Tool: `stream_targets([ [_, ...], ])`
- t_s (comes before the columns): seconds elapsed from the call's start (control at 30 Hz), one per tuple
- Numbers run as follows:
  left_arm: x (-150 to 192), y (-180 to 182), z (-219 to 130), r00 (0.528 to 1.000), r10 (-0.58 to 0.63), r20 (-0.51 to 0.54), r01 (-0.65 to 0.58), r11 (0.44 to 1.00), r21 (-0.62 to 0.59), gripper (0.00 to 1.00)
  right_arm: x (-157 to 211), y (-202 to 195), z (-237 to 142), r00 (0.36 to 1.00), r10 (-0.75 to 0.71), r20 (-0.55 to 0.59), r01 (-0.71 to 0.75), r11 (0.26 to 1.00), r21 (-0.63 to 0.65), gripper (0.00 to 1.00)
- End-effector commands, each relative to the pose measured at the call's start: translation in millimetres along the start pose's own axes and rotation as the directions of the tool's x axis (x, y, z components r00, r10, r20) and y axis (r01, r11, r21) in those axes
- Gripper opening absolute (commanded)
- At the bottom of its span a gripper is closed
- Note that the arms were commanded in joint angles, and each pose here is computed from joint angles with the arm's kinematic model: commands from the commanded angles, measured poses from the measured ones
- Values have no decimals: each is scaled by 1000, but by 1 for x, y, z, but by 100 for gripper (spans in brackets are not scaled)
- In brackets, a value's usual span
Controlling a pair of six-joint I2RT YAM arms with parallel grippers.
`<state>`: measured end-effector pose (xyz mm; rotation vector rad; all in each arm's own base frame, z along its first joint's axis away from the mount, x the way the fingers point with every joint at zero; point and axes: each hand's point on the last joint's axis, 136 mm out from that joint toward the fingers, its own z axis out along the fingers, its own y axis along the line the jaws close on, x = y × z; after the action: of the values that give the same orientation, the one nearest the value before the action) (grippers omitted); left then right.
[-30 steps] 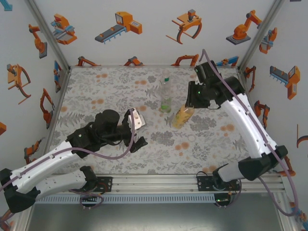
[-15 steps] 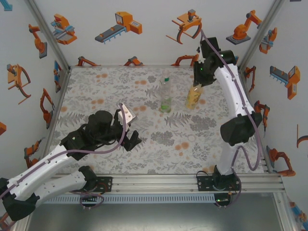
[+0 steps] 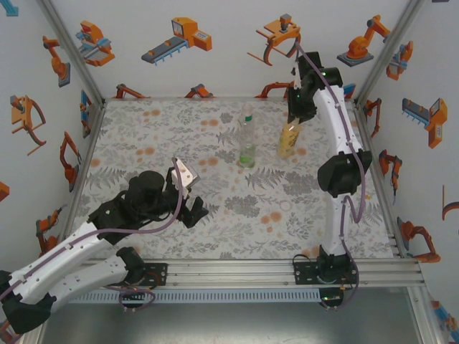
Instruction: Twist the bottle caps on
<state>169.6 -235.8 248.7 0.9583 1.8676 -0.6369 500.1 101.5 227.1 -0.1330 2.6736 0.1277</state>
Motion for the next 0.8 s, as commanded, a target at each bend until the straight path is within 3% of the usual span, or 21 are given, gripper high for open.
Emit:
stream_targets([
  [0.0, -2, 3, -2, 1000, -11, 24, 11, 1000, -13, 84, 3, 0, -4, 1000, -6, -14, 6, 1000, -16, 21],
  [0.33, -7, 3, -5, 999, 21, 25, -20, 1000, -11, 85, 3, -1, 1, 1000, 15, -19, -15, 1000, -13, 46],
  [0.77, -20, 5, -15, 997, 13, 72, -11, 1000, -23, 86, -9, 5, -51, 996, 43, 78, -40, 998, -40, 49],
])
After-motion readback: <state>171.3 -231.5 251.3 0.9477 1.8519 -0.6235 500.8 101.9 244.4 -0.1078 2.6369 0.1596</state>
